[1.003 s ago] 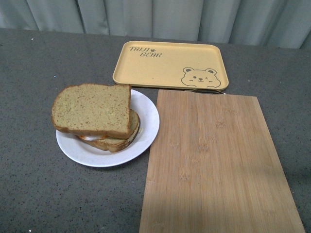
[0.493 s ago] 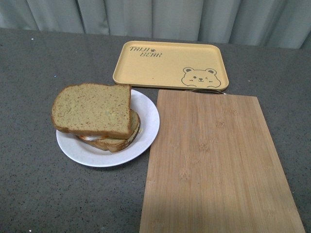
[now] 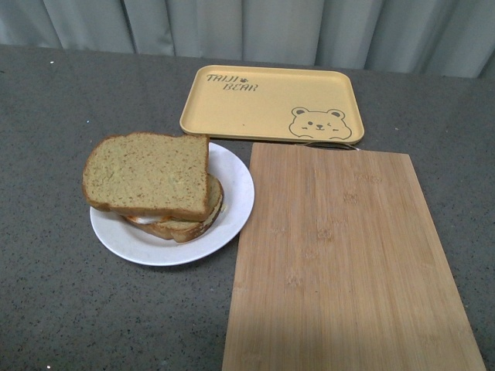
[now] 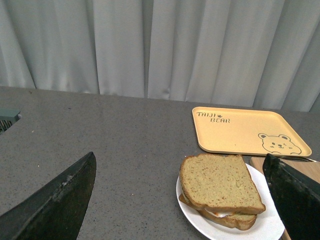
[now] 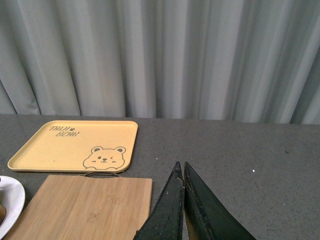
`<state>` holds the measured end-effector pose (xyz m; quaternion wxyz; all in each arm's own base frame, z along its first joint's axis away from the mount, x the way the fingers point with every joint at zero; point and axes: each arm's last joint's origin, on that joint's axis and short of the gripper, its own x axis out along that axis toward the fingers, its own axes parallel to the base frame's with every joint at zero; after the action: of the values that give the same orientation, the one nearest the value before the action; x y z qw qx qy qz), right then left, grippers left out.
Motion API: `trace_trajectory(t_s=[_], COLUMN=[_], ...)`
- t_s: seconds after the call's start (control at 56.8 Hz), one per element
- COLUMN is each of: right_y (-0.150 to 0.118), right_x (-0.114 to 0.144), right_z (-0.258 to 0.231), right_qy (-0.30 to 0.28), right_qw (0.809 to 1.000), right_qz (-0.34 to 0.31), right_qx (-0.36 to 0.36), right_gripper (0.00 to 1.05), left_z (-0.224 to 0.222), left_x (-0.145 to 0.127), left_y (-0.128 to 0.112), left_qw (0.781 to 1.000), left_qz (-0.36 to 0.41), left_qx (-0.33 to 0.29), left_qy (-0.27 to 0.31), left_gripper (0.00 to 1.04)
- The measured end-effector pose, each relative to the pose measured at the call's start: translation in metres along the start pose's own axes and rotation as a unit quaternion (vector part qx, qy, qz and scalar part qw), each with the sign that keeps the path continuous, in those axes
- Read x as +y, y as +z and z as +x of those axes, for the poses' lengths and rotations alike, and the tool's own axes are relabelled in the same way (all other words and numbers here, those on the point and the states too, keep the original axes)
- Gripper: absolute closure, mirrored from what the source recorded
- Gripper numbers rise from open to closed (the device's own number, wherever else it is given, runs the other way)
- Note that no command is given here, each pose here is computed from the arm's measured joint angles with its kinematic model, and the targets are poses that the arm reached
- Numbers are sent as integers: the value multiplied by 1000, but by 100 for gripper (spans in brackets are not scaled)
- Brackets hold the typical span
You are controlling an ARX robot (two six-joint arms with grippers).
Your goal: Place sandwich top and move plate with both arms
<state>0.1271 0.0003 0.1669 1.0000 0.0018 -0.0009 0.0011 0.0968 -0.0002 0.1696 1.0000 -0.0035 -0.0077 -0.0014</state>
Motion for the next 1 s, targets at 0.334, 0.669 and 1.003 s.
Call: trace_trajectory(t_s=[0.334,0.669,1.003], right_y=[1,1,-2], right_x=[0,0,0], right_z=[-10,-17,-29], right_qy=[0,1,1], right_qw=[1000,1000,1000], right_qz=[0,0,0], right_qx=[-2,-3,-2], right_gripper=[104,104,104], left_z=[0,0,0], left_x=[0,0,0], left_y=[0,0,0], left_qw=[1000,1000,1000], left_qz=[0,0,0], left_qx=[0,0,0], left_qy=[0,0,0], left_gripper=[7,7,7])
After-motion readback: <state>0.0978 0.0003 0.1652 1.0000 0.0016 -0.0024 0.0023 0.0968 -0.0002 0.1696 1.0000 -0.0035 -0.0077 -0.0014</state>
